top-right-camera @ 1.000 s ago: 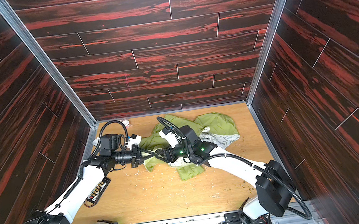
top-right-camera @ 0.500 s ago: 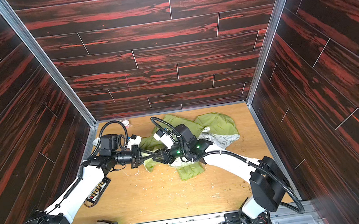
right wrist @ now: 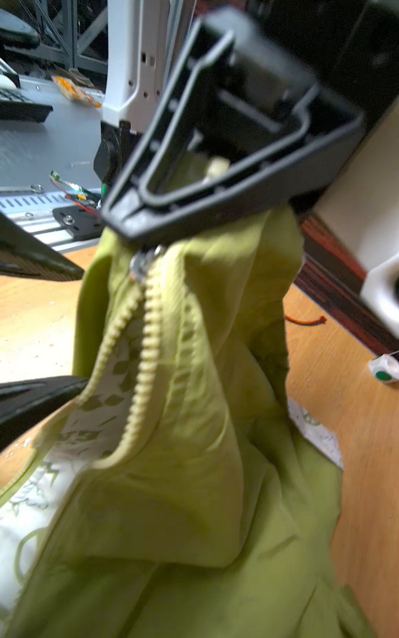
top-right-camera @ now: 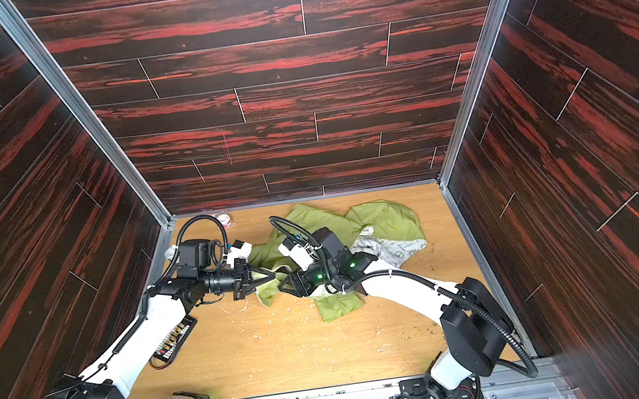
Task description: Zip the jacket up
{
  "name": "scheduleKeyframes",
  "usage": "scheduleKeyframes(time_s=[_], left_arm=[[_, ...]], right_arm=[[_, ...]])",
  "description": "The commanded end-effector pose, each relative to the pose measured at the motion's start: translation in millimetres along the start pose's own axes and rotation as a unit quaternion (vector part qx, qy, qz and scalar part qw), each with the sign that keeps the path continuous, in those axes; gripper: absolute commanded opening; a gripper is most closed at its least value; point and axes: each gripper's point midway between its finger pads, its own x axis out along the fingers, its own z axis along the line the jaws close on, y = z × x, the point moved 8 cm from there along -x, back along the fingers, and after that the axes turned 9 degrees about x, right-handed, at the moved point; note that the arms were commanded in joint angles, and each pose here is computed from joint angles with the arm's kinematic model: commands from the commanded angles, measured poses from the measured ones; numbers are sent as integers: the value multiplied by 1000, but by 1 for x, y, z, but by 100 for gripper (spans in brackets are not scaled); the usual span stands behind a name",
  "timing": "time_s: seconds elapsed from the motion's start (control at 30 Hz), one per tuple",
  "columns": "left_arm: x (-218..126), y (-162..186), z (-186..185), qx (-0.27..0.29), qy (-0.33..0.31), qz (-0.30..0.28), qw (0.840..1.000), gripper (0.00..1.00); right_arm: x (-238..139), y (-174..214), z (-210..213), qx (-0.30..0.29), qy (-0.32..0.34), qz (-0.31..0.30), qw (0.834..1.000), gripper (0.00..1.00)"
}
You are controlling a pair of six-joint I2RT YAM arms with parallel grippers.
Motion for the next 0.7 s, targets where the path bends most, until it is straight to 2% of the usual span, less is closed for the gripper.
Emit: scheduleKeyframes(time_s=[0.0,0.47,0.67], left_arm=[[-5,-1,-16,25,14,0,1000,0],[-6,1,-15,25,10,3,1000,0],[-6,1,-16,26,10,3,1000,0]], right_arm=[[-14,2,6,-24,15,-10,1000,47],[-30,-5,8,-49,62,-44,996,40],[-17,-6,9,-52,29,-16,998,40]])
